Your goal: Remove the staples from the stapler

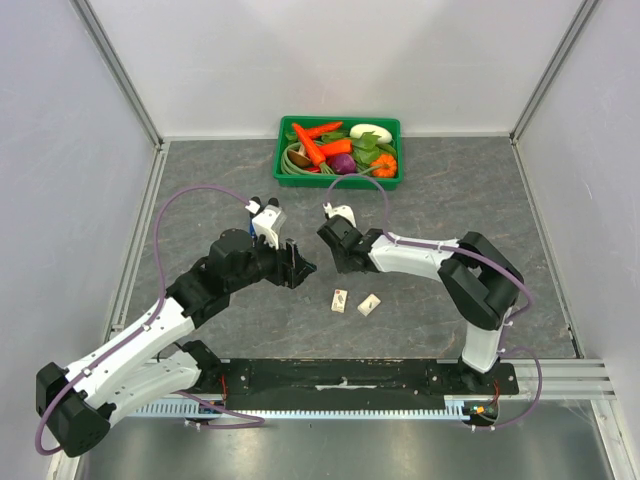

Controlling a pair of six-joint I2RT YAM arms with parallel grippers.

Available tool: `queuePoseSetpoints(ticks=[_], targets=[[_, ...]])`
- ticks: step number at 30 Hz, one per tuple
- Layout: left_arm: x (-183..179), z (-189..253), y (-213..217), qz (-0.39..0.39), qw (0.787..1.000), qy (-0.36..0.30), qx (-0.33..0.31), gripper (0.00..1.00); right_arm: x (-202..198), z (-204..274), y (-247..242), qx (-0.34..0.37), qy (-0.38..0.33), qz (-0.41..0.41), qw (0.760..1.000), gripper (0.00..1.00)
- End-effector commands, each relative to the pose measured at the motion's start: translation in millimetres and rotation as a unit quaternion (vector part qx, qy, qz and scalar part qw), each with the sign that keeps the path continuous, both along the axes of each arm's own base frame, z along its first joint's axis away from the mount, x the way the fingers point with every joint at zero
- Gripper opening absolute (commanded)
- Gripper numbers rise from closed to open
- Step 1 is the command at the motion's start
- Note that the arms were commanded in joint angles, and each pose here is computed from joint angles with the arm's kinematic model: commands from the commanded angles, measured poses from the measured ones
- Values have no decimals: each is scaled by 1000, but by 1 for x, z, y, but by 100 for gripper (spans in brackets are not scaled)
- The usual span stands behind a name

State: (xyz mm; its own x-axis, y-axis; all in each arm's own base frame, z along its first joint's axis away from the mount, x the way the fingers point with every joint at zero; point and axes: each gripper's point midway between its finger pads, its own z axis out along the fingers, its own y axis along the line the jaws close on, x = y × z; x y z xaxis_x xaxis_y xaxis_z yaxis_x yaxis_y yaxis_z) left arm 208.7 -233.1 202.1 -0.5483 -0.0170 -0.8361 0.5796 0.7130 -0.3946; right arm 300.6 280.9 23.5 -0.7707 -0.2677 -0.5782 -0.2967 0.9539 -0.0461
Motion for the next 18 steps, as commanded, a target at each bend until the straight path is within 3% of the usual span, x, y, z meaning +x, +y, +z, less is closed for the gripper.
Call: queuePoseSetpoints(ticks=[1, 18], targets=[[0, 5, -4, 0, 1000, 1, -15, 70, 2, 37, -1, 20, -31, -9, 999, 22], [0, 6, -5, -1, 1000, 2, -15, 70, -53, 82, -32, 52, -44, 5, 998, 22]])
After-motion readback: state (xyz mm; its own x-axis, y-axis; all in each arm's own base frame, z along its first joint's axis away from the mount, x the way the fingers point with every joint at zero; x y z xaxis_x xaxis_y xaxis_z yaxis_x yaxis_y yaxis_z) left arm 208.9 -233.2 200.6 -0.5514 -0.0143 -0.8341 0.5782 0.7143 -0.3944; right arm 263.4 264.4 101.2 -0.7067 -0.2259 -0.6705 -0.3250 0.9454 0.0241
